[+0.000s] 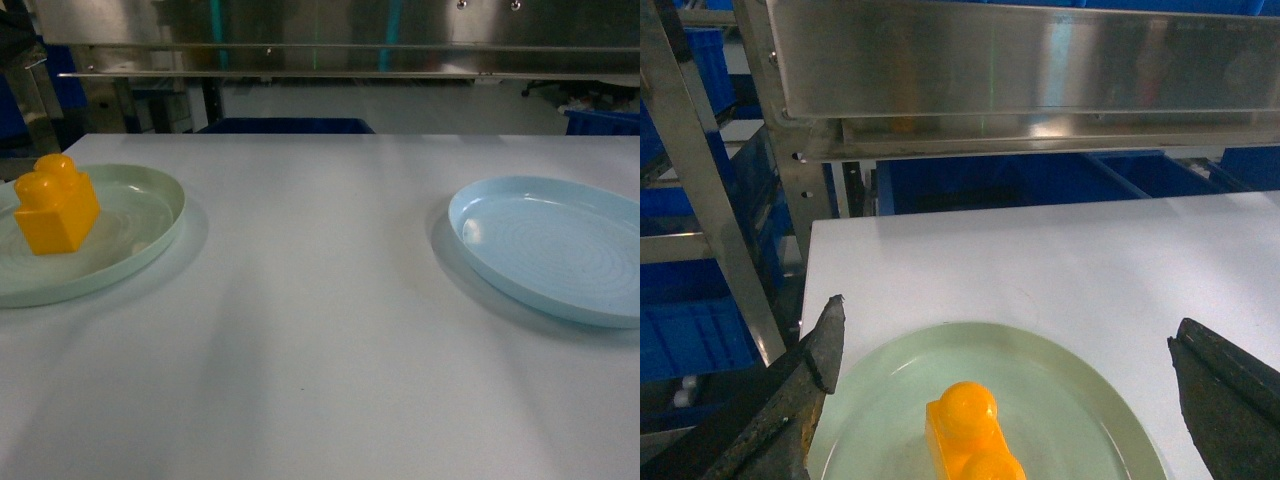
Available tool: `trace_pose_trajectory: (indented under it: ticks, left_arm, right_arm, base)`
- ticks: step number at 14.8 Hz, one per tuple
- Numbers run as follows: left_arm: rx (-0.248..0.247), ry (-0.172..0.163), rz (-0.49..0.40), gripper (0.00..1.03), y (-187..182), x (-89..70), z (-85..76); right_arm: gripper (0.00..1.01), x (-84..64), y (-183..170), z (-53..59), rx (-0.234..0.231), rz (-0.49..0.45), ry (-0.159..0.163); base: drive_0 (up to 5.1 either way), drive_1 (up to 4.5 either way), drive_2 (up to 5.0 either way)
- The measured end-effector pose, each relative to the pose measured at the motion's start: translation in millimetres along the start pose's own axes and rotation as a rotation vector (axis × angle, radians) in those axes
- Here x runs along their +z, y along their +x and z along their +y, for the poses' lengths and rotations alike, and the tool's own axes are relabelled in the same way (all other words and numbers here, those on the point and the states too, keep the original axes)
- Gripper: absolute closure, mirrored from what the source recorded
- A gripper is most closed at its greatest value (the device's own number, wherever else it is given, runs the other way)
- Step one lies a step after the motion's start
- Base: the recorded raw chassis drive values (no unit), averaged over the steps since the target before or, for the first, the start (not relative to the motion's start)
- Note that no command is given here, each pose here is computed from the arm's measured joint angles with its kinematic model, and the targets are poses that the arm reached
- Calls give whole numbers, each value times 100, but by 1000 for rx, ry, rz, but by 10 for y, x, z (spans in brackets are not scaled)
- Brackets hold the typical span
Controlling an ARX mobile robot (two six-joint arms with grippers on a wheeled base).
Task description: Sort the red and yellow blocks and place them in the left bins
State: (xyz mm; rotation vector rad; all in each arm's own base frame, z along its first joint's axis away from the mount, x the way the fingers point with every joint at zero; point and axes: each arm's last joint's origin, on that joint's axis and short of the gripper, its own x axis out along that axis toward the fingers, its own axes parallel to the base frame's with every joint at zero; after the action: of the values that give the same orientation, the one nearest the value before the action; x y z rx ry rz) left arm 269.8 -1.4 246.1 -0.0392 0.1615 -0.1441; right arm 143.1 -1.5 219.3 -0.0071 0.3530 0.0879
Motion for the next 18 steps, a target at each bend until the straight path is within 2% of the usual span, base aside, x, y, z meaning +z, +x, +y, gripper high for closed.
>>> trace_pose_trajectory:
  ticks: [2, 4, 5, 6, 9, 13, 14, 16, 18]
  left_arm:
    - [11, -6, 39, 5, 6, -9, -1]
    - [37, -32, 134, 5, 181, 123, -14]
    - [58, -33, 162, 5, 308, 180, -44]
    - [70, -32, 186, 5, 393, 164, -88]
    - [97, -49, 378, 5, 612, -111, -165]
    - [120, -46, 433, 5, 673, -243, -140]
    - [121, -4, 439, 5, 730, -373, -159]
    - [117, 22, 462, 5, 737, -459, -167]
    - [121, 26, 466, 5, 735, -463, -165]
  right_arm:
    - [72, 4, -3, 0, 0, -5, -5]
    - [72, 3, -4, 0, 0, -3, -5]
    - [72, 4, -5, 0, 0, -5, -5]
    - [72, 3, -4, 0, 0, -4, -5]
    - [72, 3, -4, 0, 0, -4, -5]
    - [72, 3, -4, 1, 0, -4, -6]
    - [72, 3, -4, 0, 0, -3, -5]
    - [72, 3, -4, 0, 0, -4, -5]
    - [72, 3, -4, 0, 0, -4, -5]
  base:
    - [0, 0, 0]
    - [0, 0, 0]
    - [0, 0, 0]
    - [0, 0, 0]
    - [0, 0, 0]
    - [0, 0, 0]
    - [0, 0, 0]
    - [0, 0, 0]
    - [0, 0, 0]
